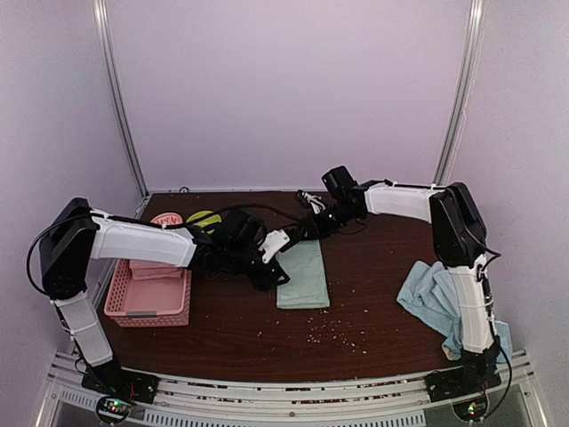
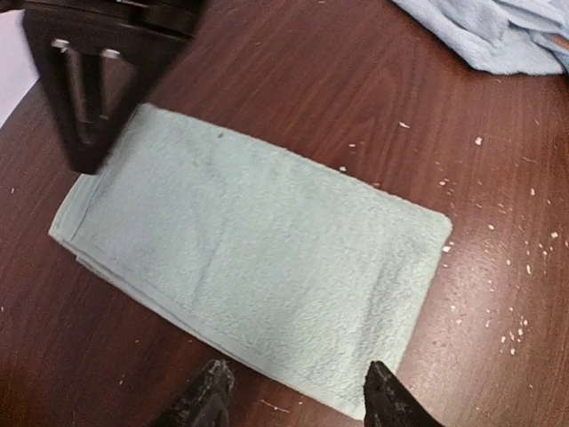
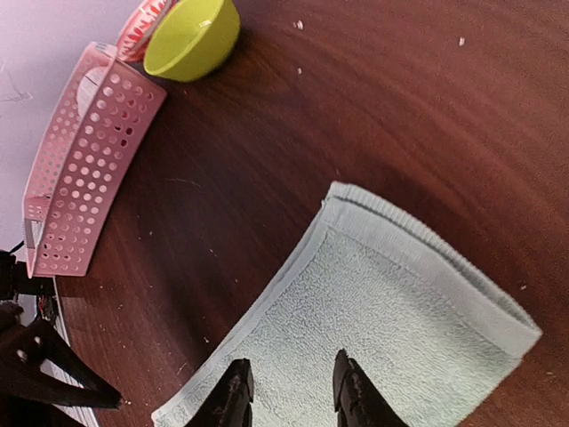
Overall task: Roll the towels
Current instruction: Rotate the towel at the center of the board, then roll the towel at the center of the board.
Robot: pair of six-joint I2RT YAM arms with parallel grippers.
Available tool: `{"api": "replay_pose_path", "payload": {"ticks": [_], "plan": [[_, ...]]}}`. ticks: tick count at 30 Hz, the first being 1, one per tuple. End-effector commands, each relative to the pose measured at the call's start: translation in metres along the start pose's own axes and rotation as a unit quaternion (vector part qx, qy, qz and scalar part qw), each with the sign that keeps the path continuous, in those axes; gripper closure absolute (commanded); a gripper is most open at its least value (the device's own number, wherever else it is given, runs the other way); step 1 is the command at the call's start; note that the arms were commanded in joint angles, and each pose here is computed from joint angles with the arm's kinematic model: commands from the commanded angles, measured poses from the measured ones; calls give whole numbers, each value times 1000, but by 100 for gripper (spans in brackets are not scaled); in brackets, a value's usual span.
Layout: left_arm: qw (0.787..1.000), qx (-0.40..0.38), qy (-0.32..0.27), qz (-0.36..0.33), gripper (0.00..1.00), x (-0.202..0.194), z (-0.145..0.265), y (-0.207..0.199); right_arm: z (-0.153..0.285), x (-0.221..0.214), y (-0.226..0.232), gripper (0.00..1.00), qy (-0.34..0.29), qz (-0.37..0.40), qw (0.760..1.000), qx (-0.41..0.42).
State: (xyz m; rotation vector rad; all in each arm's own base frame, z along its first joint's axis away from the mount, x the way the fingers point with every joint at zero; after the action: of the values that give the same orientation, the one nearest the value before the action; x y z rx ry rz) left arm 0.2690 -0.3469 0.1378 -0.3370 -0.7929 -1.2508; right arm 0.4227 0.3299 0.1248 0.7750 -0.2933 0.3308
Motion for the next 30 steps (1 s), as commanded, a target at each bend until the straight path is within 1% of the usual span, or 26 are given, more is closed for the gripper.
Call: {"api": "replay_pose_path", "payload": {"ticks": [1, 4, 7, 8, 9, 10, 12, 13, 14, 15, 16, 18, 19, 20, 21, 23, 25, 27, 28, 30], "plan": [[989, 26, -40, -137, 47, 27, 19, -21, 74, 36, 35, 67, -68, 69, 995, 27], [983, 52, -54, -167, 45, 37, 32, -16, 111, 36, 36, 67, -100, 90, 991, -1], [978, 62, -61, -189, 42, 45, 38, -13, 155, 33, 38, 66, -133, 128, 981, -51], [978, 60, -59, -193, 38, 46, 37, -13, 168, 31, 36, 66, -144, 137, 977, -71], [978, 67, -51, -191, 12, 47, 35, -11, 181, 28, 36, 66, -158, 145, 973, -88], [980, 85, -37, -179, 3, 47, 31, -6, 194, 25, 34, 65, -176, 150, 967, -103], [982, 81, -16, -171, 3, 46, 23, -4, 217, 20, 27, 61, -219, 153, 955, -127], [982, 75, -17, -171, 3, 46, 21, -6, 222, 15, 21, 50, -232, 147, 953, -129], [982, 80, -33, -166, 2, 50, 22, -6, 227, 11, 13, 33, -249, 130, 952, -124], [983, 83, -43, -156, 2, 50, 24, -7, 229, 6, -1, 11, -254, 105, 955, -112], [983, 95, -67, -144, 2, 53, 27, -6, 223, -2, -9, 1, -241, 96, 962, -79], [981, 106, -107, -126, 2, 52, 33, -7, 200, -18, -24, 0, -193, 93, 975, -50], [979, 91, -124, -133, 2, 50, 33, -13, 189, -25, -30, 0, -171, 96, 980, -45], [978, 70, -134, -141, 3, 48, 32, -20, 180, -31, -36, 0, -158, 92, 982, -40], [979, 41, -135, -148, 9, 48, 29, -26, 173, -36, -41, 4, -150, 88, 984, -33], [980, -15, -113, -165, 25, 43, 16, -36, 164, -43, -43, 15, -121, 90, 988, -15], [977, -55, -83, -190, 42, 36, 5, -47, 157, -50, -44, 25, -97, 93, 991, 6], [971, -81, -60, -218, 55, 27, -4, -59, 151, -57, -46, 32, -90, 95, 991, 23], [968, -91, -51, -230, 58, 21, -7, -64, 150, -60, -47, 34, -89, 98, 991, 24], [964, -106, -33, -244, 58, 13, -12, -74, 149, -62, -50, 36, -90, 103, 990, 18]]}}
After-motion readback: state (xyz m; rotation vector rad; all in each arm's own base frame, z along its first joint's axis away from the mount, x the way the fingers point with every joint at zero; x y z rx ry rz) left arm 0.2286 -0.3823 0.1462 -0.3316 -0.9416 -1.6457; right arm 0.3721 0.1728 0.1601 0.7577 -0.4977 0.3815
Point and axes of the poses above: each gripper's point midway between its finger pads, its own z axis back along the fingers, its own y axis along the line the jaws close on, x = y × z, the point moved 6 cm from there along z, back along the fingers, and after that the axes turned 15 degrees about -z, right-handed, at the moved point
